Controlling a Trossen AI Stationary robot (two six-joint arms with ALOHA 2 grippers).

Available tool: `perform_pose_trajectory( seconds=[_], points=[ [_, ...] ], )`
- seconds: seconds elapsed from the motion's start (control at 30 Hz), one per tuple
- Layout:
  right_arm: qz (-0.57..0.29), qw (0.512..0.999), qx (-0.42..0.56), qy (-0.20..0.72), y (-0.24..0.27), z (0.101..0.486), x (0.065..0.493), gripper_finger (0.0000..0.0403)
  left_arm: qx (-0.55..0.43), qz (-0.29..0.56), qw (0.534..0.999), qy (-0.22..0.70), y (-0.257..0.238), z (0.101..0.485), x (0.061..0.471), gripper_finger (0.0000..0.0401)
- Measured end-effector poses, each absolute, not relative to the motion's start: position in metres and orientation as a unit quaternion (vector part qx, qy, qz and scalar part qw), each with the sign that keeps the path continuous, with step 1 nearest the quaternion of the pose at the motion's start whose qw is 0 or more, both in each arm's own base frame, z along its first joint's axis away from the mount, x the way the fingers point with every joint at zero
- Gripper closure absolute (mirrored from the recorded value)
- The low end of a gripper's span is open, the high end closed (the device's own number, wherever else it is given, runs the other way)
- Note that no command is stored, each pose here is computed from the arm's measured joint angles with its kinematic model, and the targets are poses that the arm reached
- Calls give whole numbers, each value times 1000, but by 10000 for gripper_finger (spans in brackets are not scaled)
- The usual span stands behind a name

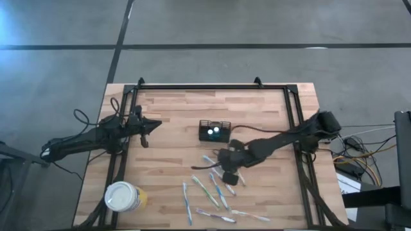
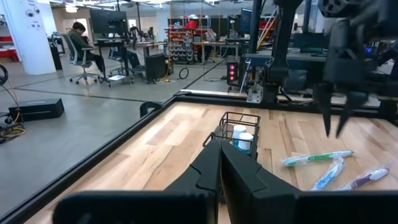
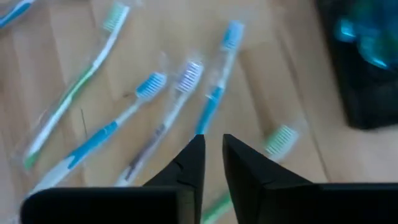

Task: Pick & Place toothbrushing station
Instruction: Put the top blue toothbrush into the wire organizer

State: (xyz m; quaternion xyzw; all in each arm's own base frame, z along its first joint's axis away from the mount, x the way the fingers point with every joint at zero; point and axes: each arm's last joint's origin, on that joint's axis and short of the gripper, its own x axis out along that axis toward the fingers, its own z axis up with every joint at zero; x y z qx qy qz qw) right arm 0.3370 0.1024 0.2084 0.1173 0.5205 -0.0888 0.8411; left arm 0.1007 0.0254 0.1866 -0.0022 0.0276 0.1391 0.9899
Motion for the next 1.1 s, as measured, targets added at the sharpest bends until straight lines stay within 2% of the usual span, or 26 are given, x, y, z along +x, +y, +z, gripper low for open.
perform_pose_trajectory(
  seconds=[0.27, 0.47, 0.83, 1.1],
  points=[
    [-84, 812, 80, 572, 96, 176, 370, 275, -25, 139, 990, 29, 25, 183, 101, 385],
    [-78, 794, 93, 595, 87, 158, 377, 248, -36, 139, 989, 30, 25, 182, 101, 383],
    [-53, 799, 113, 588, 88, 162, 379, 246, -49, 139, 988, 45, 26, 171, 102, 384],
    [-62, 780, 114, 612, 88, 140, 380, 255, -75, 139, 987, 13, 26, 176, 103, 383]
  ],
)
